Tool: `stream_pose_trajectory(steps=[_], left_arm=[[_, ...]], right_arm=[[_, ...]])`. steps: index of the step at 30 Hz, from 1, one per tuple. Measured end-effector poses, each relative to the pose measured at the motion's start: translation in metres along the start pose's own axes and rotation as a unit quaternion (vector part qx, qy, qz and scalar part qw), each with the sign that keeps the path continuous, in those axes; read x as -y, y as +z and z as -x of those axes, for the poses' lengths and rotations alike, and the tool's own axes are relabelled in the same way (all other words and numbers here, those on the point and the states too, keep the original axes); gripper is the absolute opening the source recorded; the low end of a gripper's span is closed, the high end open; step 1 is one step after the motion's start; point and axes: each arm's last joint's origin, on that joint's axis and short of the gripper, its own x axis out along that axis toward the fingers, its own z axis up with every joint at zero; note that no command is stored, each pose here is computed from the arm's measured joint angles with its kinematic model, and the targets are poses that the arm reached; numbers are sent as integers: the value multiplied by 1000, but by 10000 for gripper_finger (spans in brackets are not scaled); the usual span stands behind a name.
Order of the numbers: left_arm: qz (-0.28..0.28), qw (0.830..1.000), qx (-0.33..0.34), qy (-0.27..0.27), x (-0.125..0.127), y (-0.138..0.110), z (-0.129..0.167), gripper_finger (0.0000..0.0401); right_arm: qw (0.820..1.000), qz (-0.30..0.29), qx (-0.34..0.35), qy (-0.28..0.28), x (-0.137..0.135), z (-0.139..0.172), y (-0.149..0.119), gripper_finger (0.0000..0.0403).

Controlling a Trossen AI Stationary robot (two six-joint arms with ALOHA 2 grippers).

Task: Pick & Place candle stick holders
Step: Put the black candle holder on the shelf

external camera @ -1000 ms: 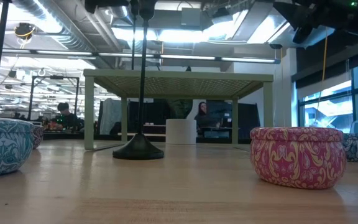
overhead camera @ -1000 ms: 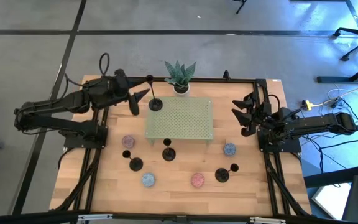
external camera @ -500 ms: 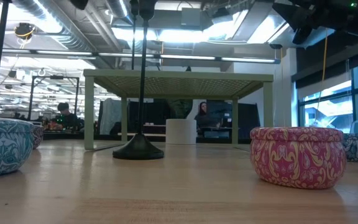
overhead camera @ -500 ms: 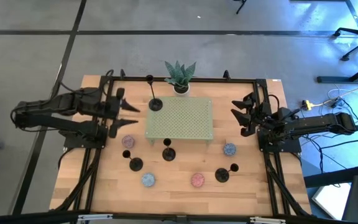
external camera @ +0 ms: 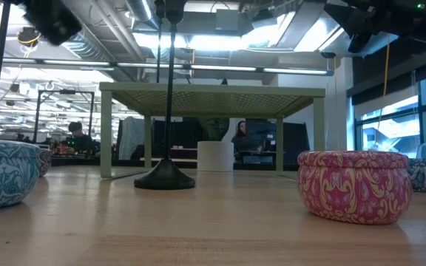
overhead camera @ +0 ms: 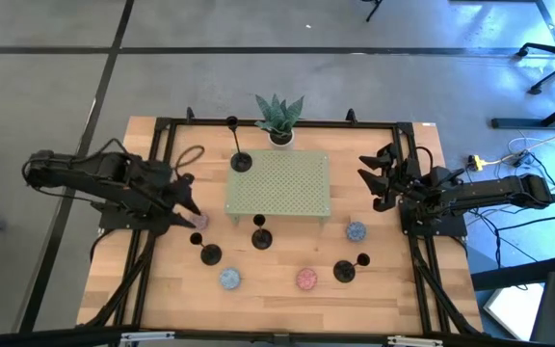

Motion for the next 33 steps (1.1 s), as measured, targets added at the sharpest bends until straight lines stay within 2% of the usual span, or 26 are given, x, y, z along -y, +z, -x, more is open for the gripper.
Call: stream_pose_trajectory(steps=[4, 7, 13, 18, 24, 27, 33], left_arm=[[32, 998, -45, -12, -1, -17, -17, 196], [36, 998, -54, -25, 1, -24, -27, 196], [-9, 997, 8, -73, 8, -23, -42, 196], [-58, 995, 48, -67, 13, -17, -44, 196], [-117, 985, 86, -90, 21, -11, -44, 195], [-131, 983, 88, -90, 21, -11, -44, 183], [-132, 983, 95, -80, 21, -11, -44, 127]], right_arm=[[1000, 0, 0, 0, 0, 0, 0, 190], [1000, 0, 0, 0, 0, 0, 0, 190], [1000, 0, 0, 0, 0, 0, 0, 190], [1000, 0, 0, 0, 0, 0, 0, 190], [1000, 0, 0, 0, 0, 0, 0, 190], [1000, 0, 0, 0, 0, 0, 0, 190], [1000, 0, 0, 0, 0, 0, 0, 190]])
